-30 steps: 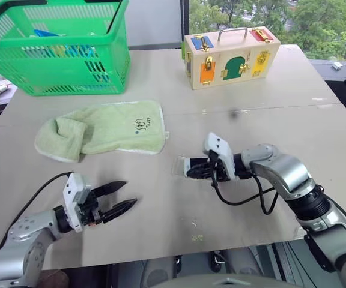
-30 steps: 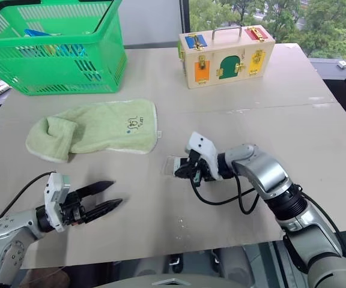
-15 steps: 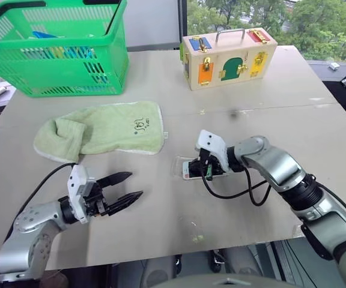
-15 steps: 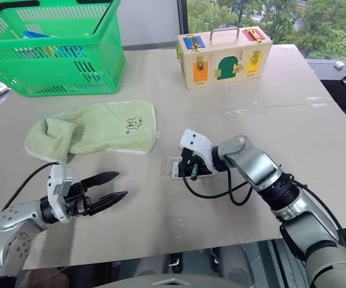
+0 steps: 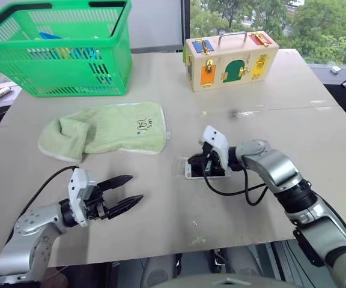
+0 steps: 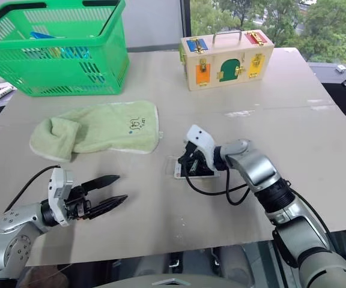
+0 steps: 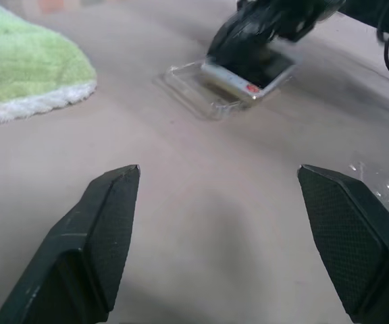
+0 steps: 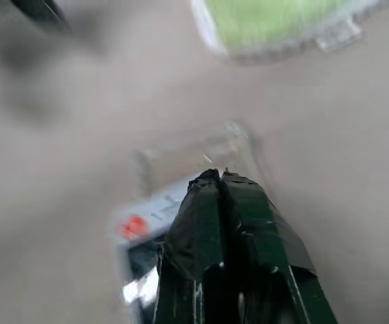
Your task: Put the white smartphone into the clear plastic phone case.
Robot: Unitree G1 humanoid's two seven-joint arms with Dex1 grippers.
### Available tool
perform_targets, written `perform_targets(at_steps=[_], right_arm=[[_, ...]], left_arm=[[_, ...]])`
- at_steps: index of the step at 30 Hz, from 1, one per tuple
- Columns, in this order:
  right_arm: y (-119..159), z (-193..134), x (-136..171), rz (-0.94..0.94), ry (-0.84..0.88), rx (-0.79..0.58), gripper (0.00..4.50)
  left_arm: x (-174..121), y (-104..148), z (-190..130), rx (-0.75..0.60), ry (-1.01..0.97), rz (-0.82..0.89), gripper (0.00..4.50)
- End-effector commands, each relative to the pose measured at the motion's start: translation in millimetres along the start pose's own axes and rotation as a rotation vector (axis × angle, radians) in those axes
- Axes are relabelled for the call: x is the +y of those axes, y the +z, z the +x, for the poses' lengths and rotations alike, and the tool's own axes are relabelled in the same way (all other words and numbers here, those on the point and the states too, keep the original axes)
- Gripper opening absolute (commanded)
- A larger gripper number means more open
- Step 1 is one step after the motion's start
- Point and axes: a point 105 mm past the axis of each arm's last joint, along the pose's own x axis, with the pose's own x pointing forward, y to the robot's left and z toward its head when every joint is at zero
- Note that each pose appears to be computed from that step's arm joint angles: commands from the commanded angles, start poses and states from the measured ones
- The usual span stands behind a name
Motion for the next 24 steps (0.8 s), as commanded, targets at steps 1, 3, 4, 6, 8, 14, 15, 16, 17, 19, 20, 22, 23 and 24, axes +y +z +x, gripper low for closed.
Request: perform_targets(at_steps=[1, 3, 4, 6, 8, 14, 15, 16, 17, 19, 20, 22, 23, 24], right_arm=[[24, -14, 25, -0.056, 0.117, -0.061, 0.02], [16, -17, 31, -0.073, 0.143, -0.003, 0.02], [8, -18, 32, -0.085, 0.146, 0.042, 0.02], [-7, -19, 32, -0.11, 0.146, 0.118, 0.02], [-16, -17, 32, -0.119, 0.147, 0.162, 0.02], [-33, -11, 35, -0.16, 0.191, 0.264, 0.02], [-32, -9, 34, -0.162, 0.193, 0.265, 0.02], [-31, -8, 34, -0.164, 0.192, 0.263, 0.02], [-30, -6, 33, -0.167, 0.187, 0.262, 0.02], [-29, -3, 27, -0.175, 0.153, 0.261, 0.02], [-28, -2, 25, -0.177, 0.138, 0.26, 0.02], [-27, 0, 23, -0.177, 0.125, 0.254, 0.02], [-25, 0, 23, -0.175, 0.127, 0.245, 0.02], [-24, 1, 23, -0.171, 0.128, 0.237, 0.02]], left_arm=[[-1, 5, 1, -0.011, -0.019, 0.036, 3.85], [-2, 7, 3, -0.013, -0.024, 0.039, 3.85], [-3, 8, 5, -0.014, -0.026, 0.041, 3.85], [-4, 10, 7, -0.015, -0.028, 0.043, 3.85], [-6, 12, 8, -0.017, -0.03, 0.044, 3.85], [-7, 16, 10, -0.012, -0.027, 0.042, 3.85], [-7, 16, 10, -0.01, -0.026, 0.041, 3.85], [-7, 16, 9, -0.01, -0.025, 0.04, 3.85], [-6, 16, 9, -0.009, -0.024, 0.039, 3.85], [-6, 14, 8, -0.007, -0.022, 0.037, 3.85], [-6, 13, 8, -0.006, -0.021, 0.035, 3.85], [-7, 11, 7, -0.004, -0.02, 0.032, 3.85], [-7, 9, 6, -0.002, -0.019, 0.031, 3.85], [-7, 8, 5, -0.001, -0.018, 0.029, 3.85]])
